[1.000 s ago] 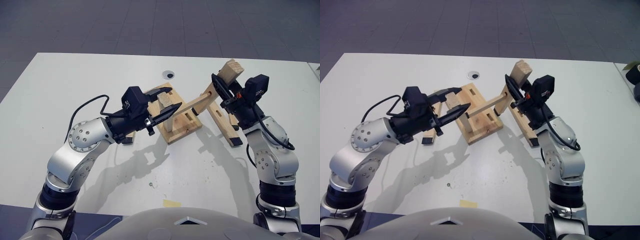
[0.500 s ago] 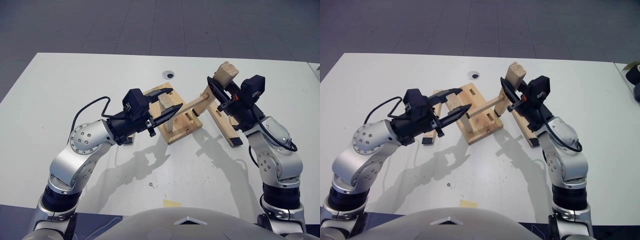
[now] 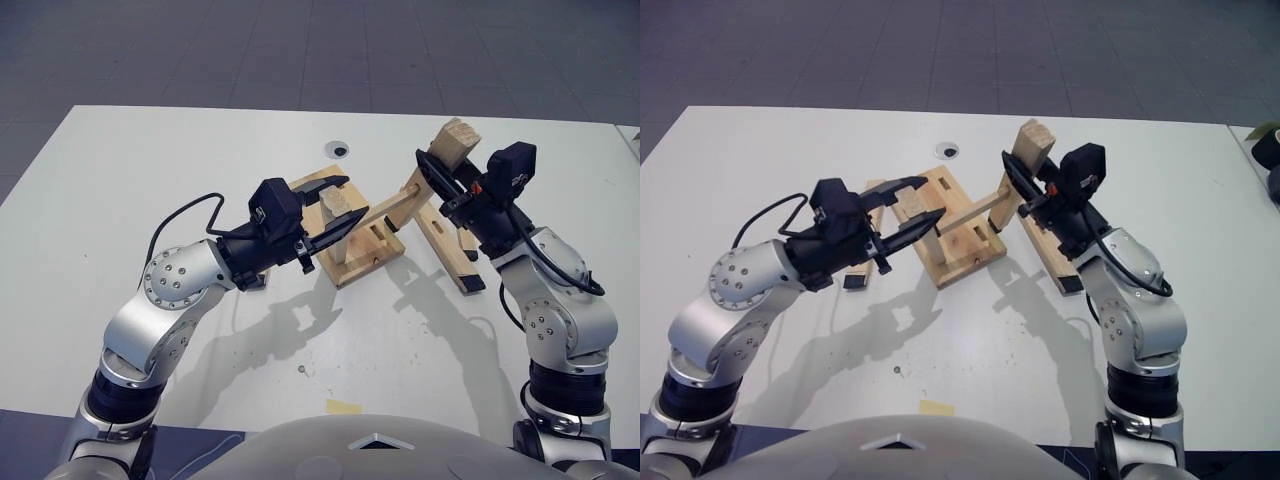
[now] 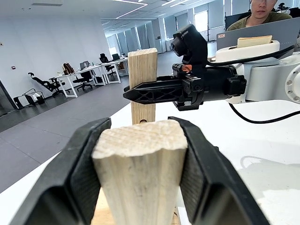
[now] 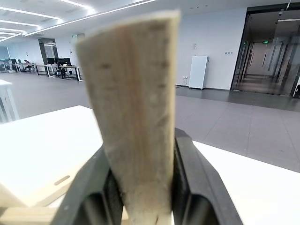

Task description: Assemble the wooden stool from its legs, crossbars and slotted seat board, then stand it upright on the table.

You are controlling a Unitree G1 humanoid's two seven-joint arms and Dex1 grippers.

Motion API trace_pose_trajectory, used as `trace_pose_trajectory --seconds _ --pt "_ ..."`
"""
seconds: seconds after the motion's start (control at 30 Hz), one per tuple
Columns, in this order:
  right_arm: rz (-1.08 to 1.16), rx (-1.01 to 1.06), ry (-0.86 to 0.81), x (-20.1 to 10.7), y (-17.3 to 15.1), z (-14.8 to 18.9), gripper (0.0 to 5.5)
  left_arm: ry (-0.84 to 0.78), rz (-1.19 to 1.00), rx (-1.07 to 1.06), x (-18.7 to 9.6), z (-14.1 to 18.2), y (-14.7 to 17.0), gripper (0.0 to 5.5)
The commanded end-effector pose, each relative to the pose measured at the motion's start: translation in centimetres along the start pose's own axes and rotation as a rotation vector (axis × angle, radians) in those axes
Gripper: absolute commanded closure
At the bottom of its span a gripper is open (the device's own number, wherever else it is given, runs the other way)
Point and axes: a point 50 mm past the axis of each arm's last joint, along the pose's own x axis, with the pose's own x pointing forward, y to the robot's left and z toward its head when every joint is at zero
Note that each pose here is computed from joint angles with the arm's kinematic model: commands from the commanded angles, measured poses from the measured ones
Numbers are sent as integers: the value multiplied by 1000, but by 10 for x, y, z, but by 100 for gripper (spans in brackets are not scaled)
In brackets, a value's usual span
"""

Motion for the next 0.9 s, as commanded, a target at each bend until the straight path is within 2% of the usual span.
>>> trace_pose_trajectory --seconds 0.03,0.13,0.23,0.47,0.7,0.9 --pt "185 -60 -126 10 24 27 447 171 8 -71 -5 -30 -3 347" --pt "218 -142 -80 10 29 23 447 170 6 -69 -5 -29 -3 347" --pt "203 -124 -64 9 28 19 447 173 3 -66 -5 -30 -3 347" --pt "159 112 -21 9 25 7 447 179 5 -63 -5 -30 -2 347" --pt "148 227 148 9 14 0 447 150 14 -89 -3 -26 0 347" --pt "40 321 316 4 6 -28 447 167 11 -78 -4 -30 0 347"
